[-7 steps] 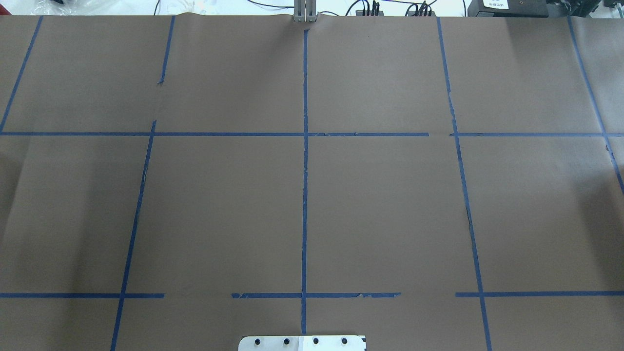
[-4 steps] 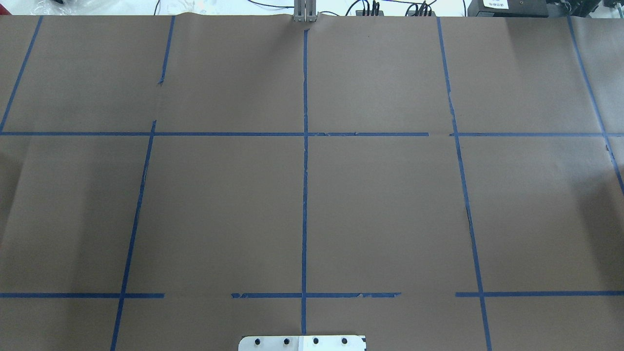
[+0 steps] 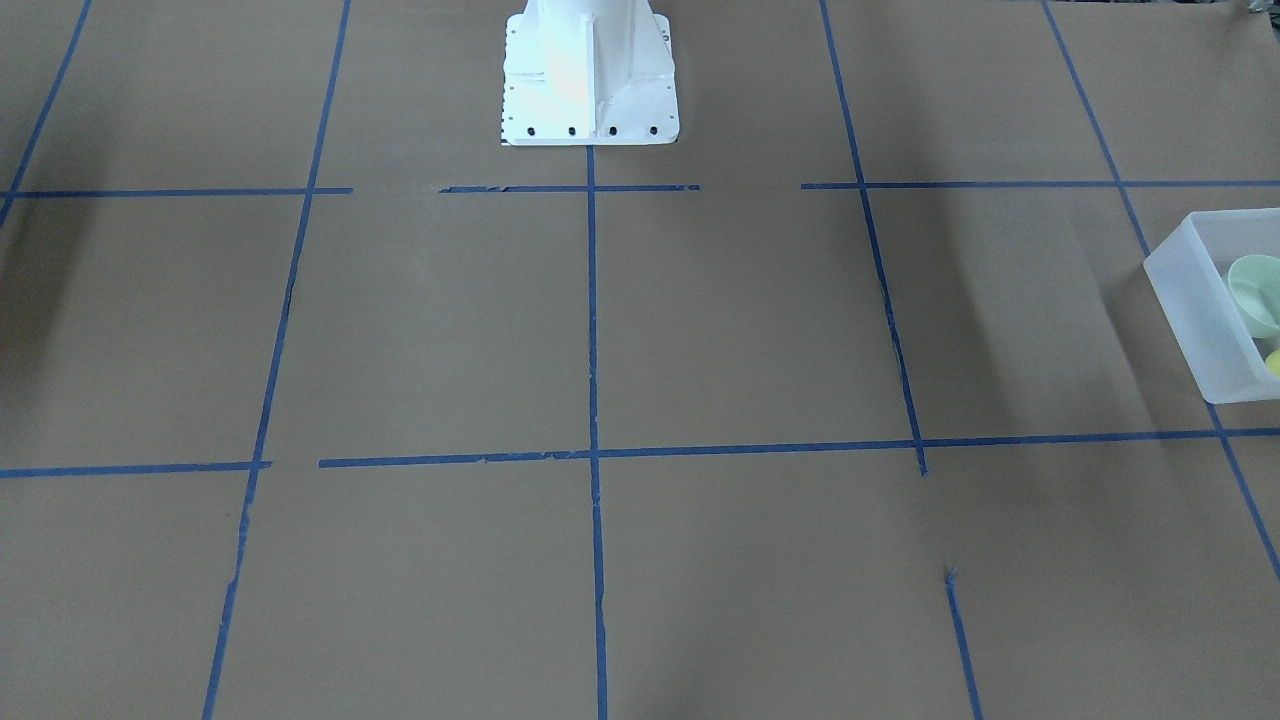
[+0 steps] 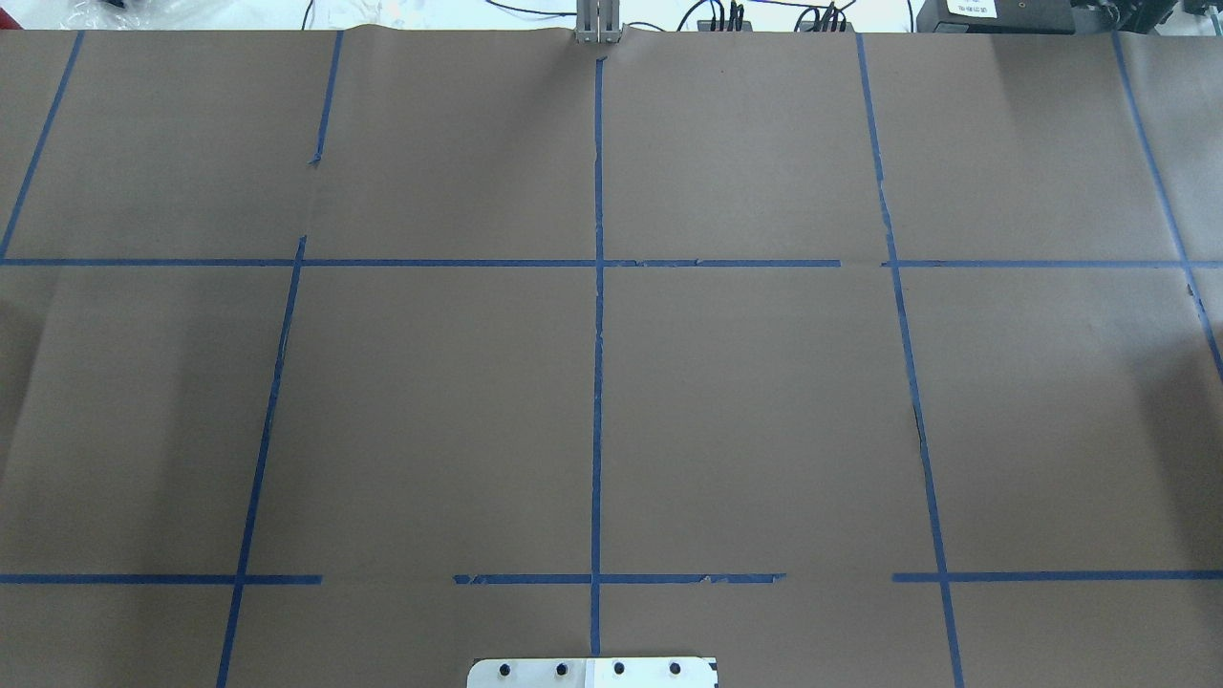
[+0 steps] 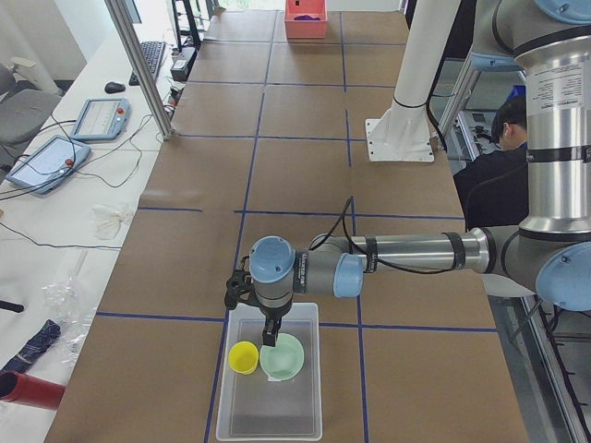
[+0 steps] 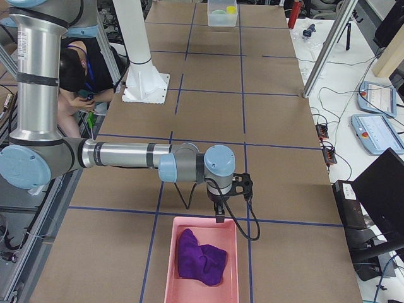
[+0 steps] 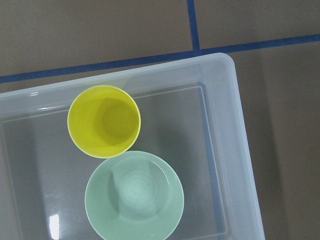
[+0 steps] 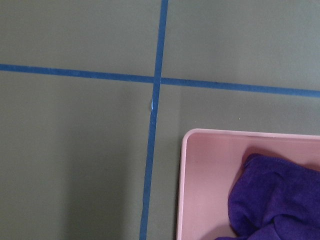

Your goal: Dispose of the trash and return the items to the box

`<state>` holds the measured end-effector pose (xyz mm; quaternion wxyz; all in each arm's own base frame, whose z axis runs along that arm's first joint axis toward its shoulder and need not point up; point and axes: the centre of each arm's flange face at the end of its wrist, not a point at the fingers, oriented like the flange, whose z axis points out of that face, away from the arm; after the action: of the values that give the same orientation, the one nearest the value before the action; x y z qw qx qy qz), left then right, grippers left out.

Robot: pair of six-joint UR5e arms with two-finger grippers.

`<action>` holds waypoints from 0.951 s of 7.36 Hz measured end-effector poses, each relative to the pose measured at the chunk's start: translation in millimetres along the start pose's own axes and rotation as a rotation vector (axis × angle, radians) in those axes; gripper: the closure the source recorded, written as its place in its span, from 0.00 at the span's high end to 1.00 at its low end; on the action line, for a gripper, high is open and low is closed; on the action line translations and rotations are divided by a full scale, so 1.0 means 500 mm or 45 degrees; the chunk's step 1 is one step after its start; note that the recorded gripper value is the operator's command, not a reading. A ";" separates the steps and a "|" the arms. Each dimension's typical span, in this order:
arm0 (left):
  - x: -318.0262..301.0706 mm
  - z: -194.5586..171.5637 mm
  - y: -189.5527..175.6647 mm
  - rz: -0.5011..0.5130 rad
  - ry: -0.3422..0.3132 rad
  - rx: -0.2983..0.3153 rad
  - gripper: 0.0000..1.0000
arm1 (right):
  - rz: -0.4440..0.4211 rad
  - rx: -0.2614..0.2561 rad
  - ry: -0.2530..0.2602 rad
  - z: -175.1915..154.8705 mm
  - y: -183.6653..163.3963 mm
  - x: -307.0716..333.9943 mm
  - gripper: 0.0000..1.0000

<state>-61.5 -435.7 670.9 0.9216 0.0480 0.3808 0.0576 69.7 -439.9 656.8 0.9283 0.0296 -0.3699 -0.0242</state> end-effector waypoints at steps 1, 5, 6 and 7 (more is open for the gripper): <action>0.002 -0.003 -0.002 0.004 0.001 0.004 1.00 | -0.004 -0.015 -0.011 0.018 0.015 0.006 1.00; 0.006 -0.006 -0.004 0.010 0.000 0.010 1.00 | -0.064 -0.033 -0.012 0.044 0.016 -0.013 1.00; 0.007 -0.006 -0.004 0.011 0.000 0.011 1.00 | -0.066 -0.033 -0.014 0.045 0.017 -0.014 1.00; 0.008 -0.008 -0.005 0.013 0.000 0.013 1.00 | -0.066 -0.034 -0.015 0.046 0.017 -0.014 1.00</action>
<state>-61.4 -437.2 664.7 0.9210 0.0548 0.3809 0.0604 48.9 -431.7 669.4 0.9254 0.0266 -0.3742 -0.0534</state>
